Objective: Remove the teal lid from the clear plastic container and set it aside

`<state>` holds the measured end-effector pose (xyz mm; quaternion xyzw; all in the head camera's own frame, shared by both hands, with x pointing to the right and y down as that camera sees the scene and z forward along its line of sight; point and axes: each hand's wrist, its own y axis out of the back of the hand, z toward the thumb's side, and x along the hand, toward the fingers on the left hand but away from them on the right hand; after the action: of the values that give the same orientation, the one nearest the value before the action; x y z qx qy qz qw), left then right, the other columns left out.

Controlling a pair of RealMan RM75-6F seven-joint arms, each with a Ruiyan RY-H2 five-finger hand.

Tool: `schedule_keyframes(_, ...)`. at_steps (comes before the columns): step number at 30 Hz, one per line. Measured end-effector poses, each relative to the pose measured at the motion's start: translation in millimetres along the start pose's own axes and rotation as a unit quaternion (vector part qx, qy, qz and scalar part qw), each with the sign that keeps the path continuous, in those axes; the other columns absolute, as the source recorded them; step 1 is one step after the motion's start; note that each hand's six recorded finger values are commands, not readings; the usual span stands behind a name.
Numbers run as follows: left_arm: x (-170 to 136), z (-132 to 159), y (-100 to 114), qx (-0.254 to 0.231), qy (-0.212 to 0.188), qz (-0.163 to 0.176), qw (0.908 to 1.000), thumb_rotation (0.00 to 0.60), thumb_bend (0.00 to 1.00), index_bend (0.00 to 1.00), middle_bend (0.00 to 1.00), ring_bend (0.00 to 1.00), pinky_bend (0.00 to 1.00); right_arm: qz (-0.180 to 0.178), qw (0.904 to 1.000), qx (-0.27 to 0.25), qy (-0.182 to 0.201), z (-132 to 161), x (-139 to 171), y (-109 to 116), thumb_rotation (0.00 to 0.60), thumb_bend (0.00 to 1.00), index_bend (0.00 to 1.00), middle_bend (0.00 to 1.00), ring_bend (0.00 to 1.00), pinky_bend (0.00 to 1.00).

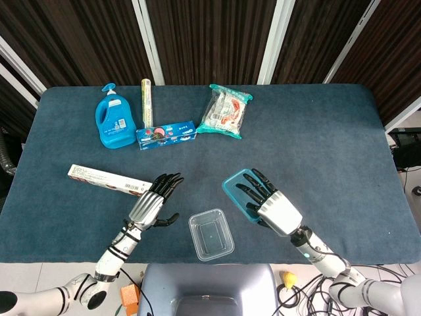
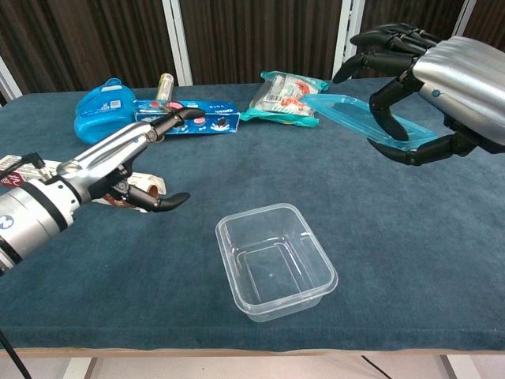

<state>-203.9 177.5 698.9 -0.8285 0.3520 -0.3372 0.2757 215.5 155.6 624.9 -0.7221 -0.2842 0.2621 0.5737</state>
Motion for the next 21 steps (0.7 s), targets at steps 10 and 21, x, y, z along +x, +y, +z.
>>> schedule_keyframes(10,-21,-12,20,0.039,-0.003,-0.008,0.9992,0.6,0.31,0.0,0.0,0.0,0.0,0.112,0.99,0.038,-0.077,-58,25,-58,0.6,0.46,0.33,0.18,0.03,0.01)
schedule_keyframes(21,-28,-25,28,0.035,0.012,-0.002,0.9993,0.6,0.31,0.0,0.0,0.0,0.0,0.178,0.979,-0.002,-0.1,-45,43,-99,0.564,0.06,0.0,0.0,0.0,0.0)
